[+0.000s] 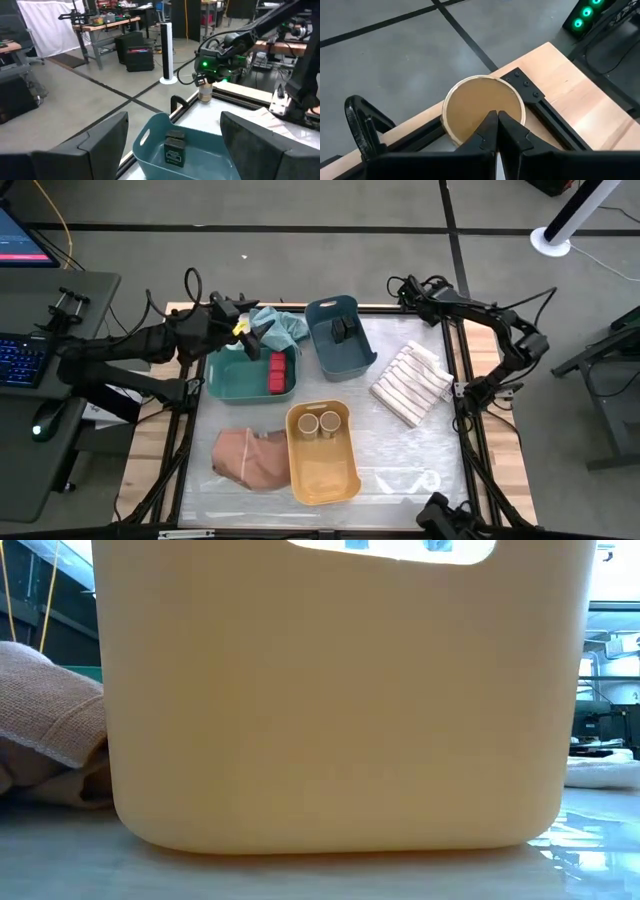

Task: Sort spices by type
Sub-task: Put the gold seasoning bottle into the orange bin

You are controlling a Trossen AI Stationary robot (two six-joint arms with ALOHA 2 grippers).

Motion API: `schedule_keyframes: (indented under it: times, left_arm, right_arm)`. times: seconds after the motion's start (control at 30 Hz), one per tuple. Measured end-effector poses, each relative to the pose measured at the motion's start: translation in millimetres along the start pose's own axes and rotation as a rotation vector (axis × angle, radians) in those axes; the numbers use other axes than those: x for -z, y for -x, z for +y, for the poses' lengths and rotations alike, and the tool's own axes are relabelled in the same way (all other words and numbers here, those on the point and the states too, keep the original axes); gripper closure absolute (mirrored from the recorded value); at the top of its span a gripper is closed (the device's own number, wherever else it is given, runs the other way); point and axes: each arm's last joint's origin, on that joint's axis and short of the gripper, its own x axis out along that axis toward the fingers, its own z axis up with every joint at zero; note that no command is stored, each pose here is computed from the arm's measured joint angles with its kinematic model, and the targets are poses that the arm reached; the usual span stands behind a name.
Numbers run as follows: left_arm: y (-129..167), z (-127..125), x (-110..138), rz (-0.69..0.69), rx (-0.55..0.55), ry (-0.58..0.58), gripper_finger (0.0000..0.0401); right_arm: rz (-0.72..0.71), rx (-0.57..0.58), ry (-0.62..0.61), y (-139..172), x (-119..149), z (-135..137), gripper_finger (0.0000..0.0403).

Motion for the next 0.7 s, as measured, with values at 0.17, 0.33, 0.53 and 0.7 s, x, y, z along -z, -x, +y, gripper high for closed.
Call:
schedule_keyframes:
  times: [0.17,0.33,0.53,0.7]
  left_arm:
    - [0.1,0.1,2.5,0.023,0.002,-0.019,0.0101]
    - [0.3,0.3,6.4,0.057,0.003,-0.044,0.0101]
    - [0.4,0.5,8.3,0.074,0.002,-0.057,0.0101]
    - [0.8,-0.4,11.0,0.101,0.043,-0.072,0.0101]
  right_arm:
    - [0.03,-0.04,0.037,3.1,8.0,7.6,0.0402]
    - [0.041,-0.178,0.198,23.5,23.6,20.9,0.0403]
    - [0.09,-0.28,0.288,46.0,42.8,25.4,0.0403]
    - [0.121,-0.378,0.372,69.9,64.8,28.3,0.0403]
